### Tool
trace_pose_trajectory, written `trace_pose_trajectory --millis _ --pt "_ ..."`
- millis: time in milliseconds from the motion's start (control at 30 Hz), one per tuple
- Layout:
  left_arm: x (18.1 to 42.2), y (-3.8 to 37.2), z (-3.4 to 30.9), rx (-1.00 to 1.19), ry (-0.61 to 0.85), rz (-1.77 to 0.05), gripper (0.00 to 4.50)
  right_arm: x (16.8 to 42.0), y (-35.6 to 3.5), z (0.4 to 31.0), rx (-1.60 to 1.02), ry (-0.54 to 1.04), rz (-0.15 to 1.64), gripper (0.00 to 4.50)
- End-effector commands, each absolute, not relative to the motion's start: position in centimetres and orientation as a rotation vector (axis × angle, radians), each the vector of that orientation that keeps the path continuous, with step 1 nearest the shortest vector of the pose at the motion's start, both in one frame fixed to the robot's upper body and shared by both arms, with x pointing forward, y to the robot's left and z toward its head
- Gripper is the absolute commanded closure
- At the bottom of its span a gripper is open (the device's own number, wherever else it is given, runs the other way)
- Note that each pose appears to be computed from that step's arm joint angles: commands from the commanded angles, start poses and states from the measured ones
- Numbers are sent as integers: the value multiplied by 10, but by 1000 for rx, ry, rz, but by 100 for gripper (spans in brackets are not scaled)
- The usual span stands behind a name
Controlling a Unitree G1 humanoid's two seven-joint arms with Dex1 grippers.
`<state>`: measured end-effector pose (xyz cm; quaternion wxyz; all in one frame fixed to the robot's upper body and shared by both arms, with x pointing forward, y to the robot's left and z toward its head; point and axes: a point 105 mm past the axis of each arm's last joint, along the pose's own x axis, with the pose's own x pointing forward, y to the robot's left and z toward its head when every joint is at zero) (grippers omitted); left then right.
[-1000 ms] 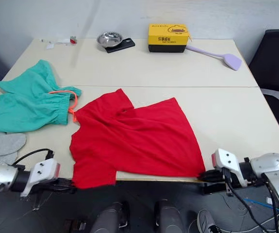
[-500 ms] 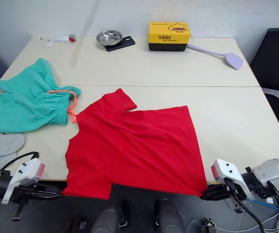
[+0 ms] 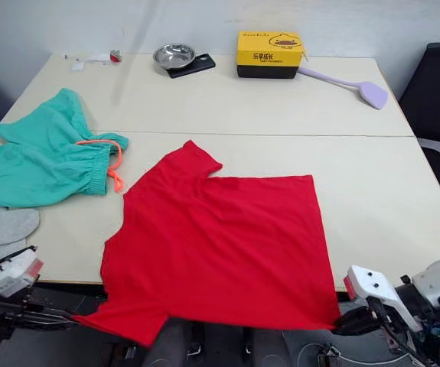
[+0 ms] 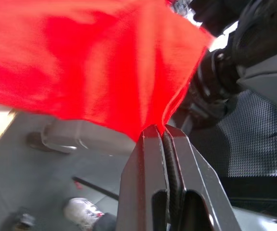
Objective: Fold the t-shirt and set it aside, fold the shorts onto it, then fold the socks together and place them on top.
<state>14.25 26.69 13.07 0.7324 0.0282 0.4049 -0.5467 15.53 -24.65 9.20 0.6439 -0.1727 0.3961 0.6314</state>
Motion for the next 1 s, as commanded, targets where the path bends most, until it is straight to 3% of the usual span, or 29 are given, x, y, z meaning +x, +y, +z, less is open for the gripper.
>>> trace_pose_trajectory --millis 33,333,633,1000 --pt "133 268 140 28 921 -1256 449 149 -243 104 -402 897 1494 450" --pt "136 268 133 -11 897 -1235 449 156 -237 102 -403 862 1471 450" --pt "174 271 136 50 729 -1111 449 177 -237 116 -345 799 1386 450" --pt "210 282 137 17 702 -994 449 207 -234 120 -340 747 1304 450"
